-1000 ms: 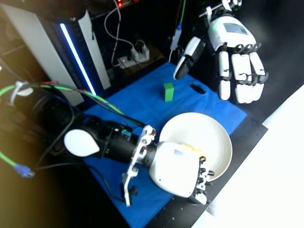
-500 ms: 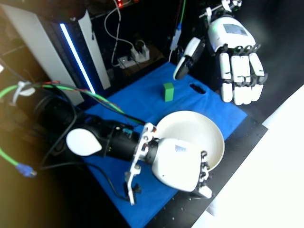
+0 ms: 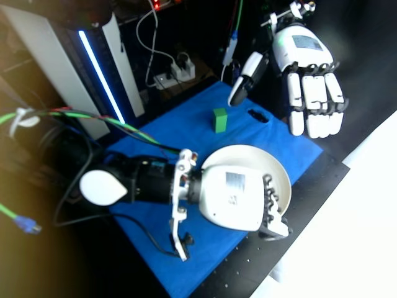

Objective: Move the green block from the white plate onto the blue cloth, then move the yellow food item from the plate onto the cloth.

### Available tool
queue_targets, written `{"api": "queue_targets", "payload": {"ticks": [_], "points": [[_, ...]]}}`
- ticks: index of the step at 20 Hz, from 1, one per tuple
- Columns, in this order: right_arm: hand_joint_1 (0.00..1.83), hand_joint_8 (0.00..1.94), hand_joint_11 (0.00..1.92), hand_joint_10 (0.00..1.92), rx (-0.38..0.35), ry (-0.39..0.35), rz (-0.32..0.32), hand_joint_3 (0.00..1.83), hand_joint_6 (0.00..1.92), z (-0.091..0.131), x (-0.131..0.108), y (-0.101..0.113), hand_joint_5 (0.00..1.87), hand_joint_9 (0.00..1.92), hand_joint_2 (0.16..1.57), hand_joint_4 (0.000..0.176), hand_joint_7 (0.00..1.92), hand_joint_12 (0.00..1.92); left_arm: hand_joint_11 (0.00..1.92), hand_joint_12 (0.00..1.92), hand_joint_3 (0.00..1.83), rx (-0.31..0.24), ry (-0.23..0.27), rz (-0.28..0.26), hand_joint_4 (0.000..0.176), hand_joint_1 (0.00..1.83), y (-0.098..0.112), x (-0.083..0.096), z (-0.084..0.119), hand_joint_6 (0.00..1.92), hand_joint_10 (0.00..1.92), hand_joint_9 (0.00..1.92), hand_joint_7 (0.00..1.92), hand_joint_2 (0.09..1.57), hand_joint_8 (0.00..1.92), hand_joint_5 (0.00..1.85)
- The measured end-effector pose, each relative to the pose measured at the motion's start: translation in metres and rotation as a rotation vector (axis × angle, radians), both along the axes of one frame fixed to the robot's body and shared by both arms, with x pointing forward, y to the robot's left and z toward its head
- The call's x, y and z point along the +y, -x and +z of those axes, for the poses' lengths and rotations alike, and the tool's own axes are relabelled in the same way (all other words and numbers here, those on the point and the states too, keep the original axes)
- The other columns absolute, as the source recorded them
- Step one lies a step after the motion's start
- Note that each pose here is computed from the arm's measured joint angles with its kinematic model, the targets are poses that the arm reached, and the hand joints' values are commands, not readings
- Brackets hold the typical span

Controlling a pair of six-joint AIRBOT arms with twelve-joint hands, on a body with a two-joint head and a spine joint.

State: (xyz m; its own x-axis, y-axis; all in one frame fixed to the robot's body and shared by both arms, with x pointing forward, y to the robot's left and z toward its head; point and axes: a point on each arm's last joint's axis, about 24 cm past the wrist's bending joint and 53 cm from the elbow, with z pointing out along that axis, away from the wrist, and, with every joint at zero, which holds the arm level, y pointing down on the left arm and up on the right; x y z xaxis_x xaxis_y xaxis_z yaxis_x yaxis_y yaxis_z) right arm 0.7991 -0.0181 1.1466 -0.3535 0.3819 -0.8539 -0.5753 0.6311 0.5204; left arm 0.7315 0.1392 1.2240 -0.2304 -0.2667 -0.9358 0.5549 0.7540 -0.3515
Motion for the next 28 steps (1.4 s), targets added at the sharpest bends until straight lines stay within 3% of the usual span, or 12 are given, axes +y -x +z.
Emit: {"api": "queue_targets", "payload": {"ticks": [1,2,3,4,5,8,10,12,16,21,23,28], "points": [[1.23,1.27,0.68,1.23,-0.016,-0.023,0.019,0.00,0.82,0.010,0.001,0.005,1.00,0.79,1.11,0.000,0.95,1.65,0.00,0.54,0.00,0.005,-0.001,0.001,0.079,0.59,0.000,0.001,-0.003,0.00,0.00,0.20,0.18,0.75,0.00,0.11],[1.23,1.11,0.61,0.95,-0.028,-0.041,0.034,0.00,0.82,0.018,0.001,0.010,1.00,0.84,1.11,0.000,1.00,1.56,0.00,0.54,0.00,0.009,0.001,0.003,0.083,0.61,0.000,0.001,-0.003,0.01,0.00,0.20,0.18,0.74,0.00,0.12],[1.26,1.23,0.68,1.24,-0.048,-0.066,0.061,0.00,0.68,0.029,0.001,0.018,1.02,0.84,1.12,0.000,0.97,1.74,0.00,0.54,0.00,0.015,0.003,0.007,0.088,0.62,0.000,0.003,-0.005,0.01,0.00,0.20,0.19,0.74,0.00,0.12],[1.25,1.08,0.63,0.95,-0.059,-0.084,0.084,0.00,0.72,0.036,0.002,0.026,1.05,0.83,1.09,0.000,1.02,1.79,0.00,0.54,0.00,0.023,0.007,0.010,0.080,0.62,0.000,0.003,-0.008,0.00,0.00,0.20,0.19,0.74,0.00,0.12],[1.24,0.95,0.52,0.63,-0.075,-0.101,0.116,0.00,0.80,0.044,0.003,0.037,1.07,0.88,1.09,0.012,1.03,1.45,0.00,0.54,0.00,0.030,0.007,0.013,0.075,0.61,0.000,0.004,-0.010,0.00,0.00,0.19,0.19,0.73,0.00,0.11],[1.28,0.98,0.64,0.94,-0.102,-0.131,0.162,0.00,0.36,0.061,-0.001,0.057,1.23,0.91,1.05,0.000,1.10,1.56,0.00,0.53,0.00,0.045,0.007,0.020,0.064,0.63,-0.001,0.007,-0.016,0.00,0.00,0.18,0.18,0.75,0.00,0.10],[1.29,1.07,0.66,1.24,-0.124,-0.131,0.183,0.00,0.14,0.070,-0.011,0.069,1.31,0.92,1.05,0.000,1.09,1.75,0.00,0.44,0.00,0.056,0.020,0.028,0.098,0.65,-0.001,0.010,-0.018,0.00,0.00,0.18,0.17,0.77,0.00,0.09],[1.29,1.06,0.72,1.30,-0.138,-0.135,0.189,0.00,0.06,0.079,-0.021,0.076,1.35,0.95,1.04,0.000,1.10,1.80,0.00,0.45,0.00,0.072,0.022,0.037,0.097,0.66,-0.002,0.013,-0.023,0.00,0.00,0.18,0.15,0.77,0.00,0.07],[1.29,0.90,0.63,1.04,-0.141,-0.134,0.259,0.00,0.08,0.074,-0.016,0.105,1.35,0.95,1.03,0.000,1.16,1.68,0.00,0.44,0.00,0.084,0.034,0.043,0.123,0.68,-0.002,0.015,-0.026,0.00,0.01,0.18,0.16,0.75,0.00,0.11],[1.29,0.85,0.68,0.87,-0.084,-0.096,0.313,0.00,0.48,0.040,-0.022,0.137,1.15,1.06,1.04,0.000,1.19,1.60,0.00,0.25,0.00,0.091,0.044,0.053,0.141,0.63,-0.001,0.021,-0.028,0.00,0.00,0.12,0.09,0.79,0.00,0.07],[1.27,0.73,0.75,0.57,-0.058,-0.078,0.313,0.00,0.63,0.026,-0.027,0.142,1.10,1.15,1.04,0.000,1.22,1.42,0.00,0.25,0.00,0.097,0.041,0.055,0.138,0.65,-0.001,0.022,-0.031,0.01,0.00,0.14,0.12,0.78,0.01,0.10],[1.27,0.90,0.79,0.73,0.026,-0.015,0.336,0.00,0.60,-0.021,-0.031,0.160,1.12,1.10,1.06,0.000,1.14,1.44,0.00,0.13,0.00,0.096,0.045,0.053,0.151,0.64,0.000,0.022,-0.031,0.00,0.00,0.12,0.10,0.79,0.00,0.10]]}}
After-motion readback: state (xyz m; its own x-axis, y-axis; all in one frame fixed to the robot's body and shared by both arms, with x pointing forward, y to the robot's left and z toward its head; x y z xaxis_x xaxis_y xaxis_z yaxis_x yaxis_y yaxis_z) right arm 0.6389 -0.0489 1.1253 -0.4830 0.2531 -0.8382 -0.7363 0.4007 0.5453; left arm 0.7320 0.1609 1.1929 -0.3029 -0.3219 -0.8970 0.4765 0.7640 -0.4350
